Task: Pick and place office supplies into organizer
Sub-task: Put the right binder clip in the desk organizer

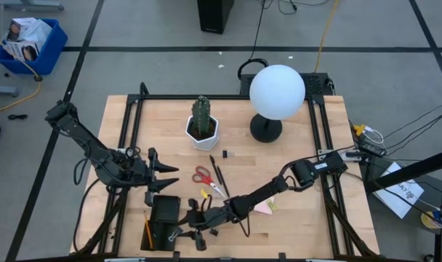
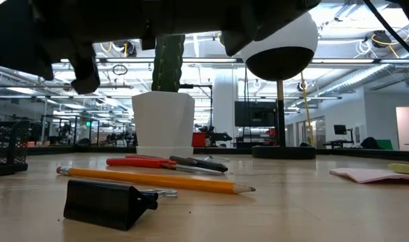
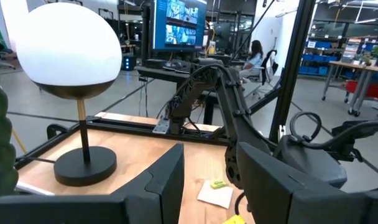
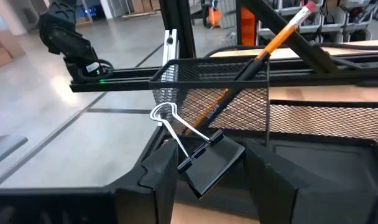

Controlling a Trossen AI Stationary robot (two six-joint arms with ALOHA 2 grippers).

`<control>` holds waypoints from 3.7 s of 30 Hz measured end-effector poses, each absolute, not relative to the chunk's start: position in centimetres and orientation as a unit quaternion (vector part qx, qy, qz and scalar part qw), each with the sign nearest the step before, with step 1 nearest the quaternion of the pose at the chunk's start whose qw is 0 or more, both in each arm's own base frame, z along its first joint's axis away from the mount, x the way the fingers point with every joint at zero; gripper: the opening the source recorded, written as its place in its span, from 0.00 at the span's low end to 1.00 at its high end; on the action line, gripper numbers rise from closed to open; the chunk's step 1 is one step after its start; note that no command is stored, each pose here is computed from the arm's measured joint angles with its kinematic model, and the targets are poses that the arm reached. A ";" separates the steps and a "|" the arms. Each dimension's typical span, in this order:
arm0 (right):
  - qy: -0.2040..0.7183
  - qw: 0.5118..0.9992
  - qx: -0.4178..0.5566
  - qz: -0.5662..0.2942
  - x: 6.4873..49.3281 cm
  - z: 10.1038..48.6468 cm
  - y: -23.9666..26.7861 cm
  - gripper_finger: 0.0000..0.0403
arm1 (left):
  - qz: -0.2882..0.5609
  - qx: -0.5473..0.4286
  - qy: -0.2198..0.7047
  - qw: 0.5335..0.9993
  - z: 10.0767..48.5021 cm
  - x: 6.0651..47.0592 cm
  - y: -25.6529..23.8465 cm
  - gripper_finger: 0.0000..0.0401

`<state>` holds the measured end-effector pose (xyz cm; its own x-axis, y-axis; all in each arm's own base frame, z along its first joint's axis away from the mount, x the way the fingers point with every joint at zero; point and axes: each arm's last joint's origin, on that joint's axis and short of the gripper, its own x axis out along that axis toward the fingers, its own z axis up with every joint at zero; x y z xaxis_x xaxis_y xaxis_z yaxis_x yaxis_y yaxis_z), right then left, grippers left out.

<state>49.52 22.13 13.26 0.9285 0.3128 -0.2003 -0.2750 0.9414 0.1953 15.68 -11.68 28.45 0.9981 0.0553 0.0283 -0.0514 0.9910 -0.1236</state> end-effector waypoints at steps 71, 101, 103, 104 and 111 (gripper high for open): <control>0.141 0.899 -0.379 -0.171 45.9 19.0 25.9 0.38 | -0.067 -0.308 0.185 0.931 24.2 15.1 -13.9 0.38; 0.128 0.863 -0.446 -0.201 46.6 21.8 23.9 0.38 | -0.065 -0.300 0.201 0.930 23.9 15.1 -13.8 0.38; 0.129 0.860 -0.451 -0.202 46.7 21.8 23.7 0.38 | -0.071 -0.292 0.203 0.932 23.9 15.1 -13.9 0.38; 0.129 0.858 -0.455 -0.202 46.8 21.9 23.6 0.38 | -0.073 -0.289 0.204 0.932 23.9 15.0 -13.9 0.38; 0.125 0.858 -0.456 -0.201 47.1 22.0 23.0 0.39 | -0.064 -0.285 0.204 0.934 23.8 15.4 -13.6 0.38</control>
<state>47.09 23.04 21.96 0.8881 -0.4586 -0.0323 0.2301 0.5042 -0.8324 15.40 -13.56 23.78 0.9087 -0.2363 -0.3440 0.0038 0.8289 -0.5594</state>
